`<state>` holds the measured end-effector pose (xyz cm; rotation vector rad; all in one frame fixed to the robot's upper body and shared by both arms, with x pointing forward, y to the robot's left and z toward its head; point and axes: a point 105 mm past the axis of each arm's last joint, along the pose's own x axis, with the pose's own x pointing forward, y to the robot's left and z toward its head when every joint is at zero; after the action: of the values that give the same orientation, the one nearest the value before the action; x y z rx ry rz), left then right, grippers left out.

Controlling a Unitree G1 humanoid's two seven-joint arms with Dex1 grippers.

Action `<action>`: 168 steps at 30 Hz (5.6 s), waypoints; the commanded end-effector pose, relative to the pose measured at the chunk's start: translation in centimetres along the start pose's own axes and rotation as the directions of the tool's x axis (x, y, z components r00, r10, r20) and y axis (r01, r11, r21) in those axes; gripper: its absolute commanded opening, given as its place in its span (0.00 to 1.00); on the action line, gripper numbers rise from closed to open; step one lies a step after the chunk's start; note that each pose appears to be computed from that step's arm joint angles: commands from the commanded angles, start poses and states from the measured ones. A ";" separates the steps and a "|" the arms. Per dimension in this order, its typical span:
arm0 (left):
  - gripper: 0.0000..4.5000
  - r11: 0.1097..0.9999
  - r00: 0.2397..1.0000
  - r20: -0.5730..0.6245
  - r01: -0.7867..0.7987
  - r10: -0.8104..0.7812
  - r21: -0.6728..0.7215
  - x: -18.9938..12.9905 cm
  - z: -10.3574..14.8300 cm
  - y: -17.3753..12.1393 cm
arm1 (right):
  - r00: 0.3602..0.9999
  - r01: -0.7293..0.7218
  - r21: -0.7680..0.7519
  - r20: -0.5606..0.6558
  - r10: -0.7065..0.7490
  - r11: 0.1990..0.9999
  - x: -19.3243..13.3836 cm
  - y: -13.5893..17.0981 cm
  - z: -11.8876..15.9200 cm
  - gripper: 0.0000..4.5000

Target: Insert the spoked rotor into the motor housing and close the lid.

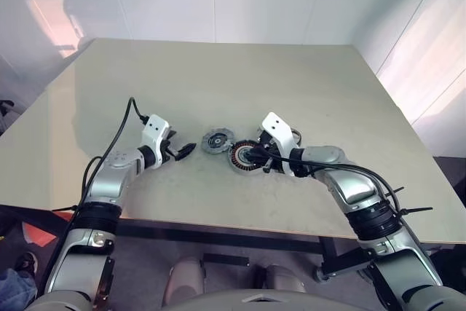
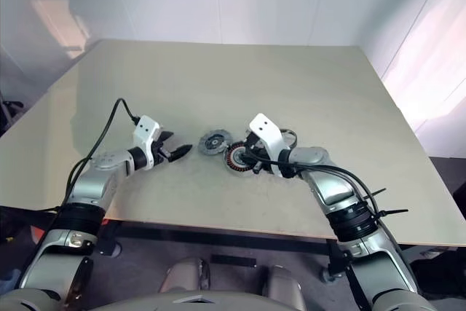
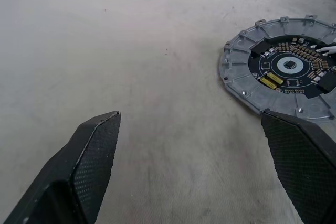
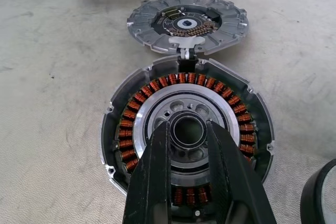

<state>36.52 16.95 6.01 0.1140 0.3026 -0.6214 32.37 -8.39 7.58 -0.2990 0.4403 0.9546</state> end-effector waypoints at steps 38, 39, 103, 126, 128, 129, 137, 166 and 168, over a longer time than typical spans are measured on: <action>1.00 1.000 0.999 0.039 -0.005 0.004 0.029 -0.1 1.3 0.1 | 0.993 0.075 -0.027 0.097 -0.072 0.997 -1.1 -1.8 3.1 1.00; 1.00 1.000 0.999 0.039 -0.006 0.004 0.029 -0.1 1.3 0.1 | 0.992 0.072 -0.024 0.103 -0.069 0.997 -1.2 -1.8 3.2 0.96; 1.00 1.000 1.000 0.025 0.012 -0.012 0.025 0.5 0.7 -0.5 | 0.856 0.333 0.625 0.114 -0.504 0.706 -12.2 -12.1 1.0 0.37; 1.00 0.999 1.000 0.016 0.015 -0.015 0.035 0.3 0.6 -0.3 | 0.927 0.139 0.920 0.008 -0.374 0.366 -9.4 -8.4 -3.1 0.37; 1.00 0.999 1.000 0.019 0.015 -0.015 0.034 0.3 0.7 -0.3 | 0.931 0.131 0.928 0.005 -0.364 0.348 -9.0 -8.2 -3.6 0.37; 1.00 0.999 1.000 0.020 0.014 -0.015 0.034 0.3 0.7 -0.3 | 0.933 0.126 0.932 0.006 -0.361 0.340 -8.8 -8.2 -3.7 0.37; 1.00 0.999 1.000 0.022 0.009 -0.010 0.033 0.3 0.8 -0.2 | 0.942 0.083 0.941 0.033 -0.333 0.328 -7.3 -7.6 -3.2 0.33; 1.00 0.999 1.000 0.017 0.013 -0.014 0.033 0.3 0.6 -0.3 | 0.962 -0.215 0.879 0.265 -0.062 0.427 -5.6 -1.4 1.8 0.07; 1.00 0.999 1.000 0.016 0.011 -0.011 0.032 0.3 0.5 -0.3 | 0.968 -0.198 0.887 0.243 -0.057 0.417 -5.4 -1.1 1.3 0.07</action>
<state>36.37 16.48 5.07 0.1119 0.3258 -0.6314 31.05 -12.67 10.26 0.8913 0.7311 0.6469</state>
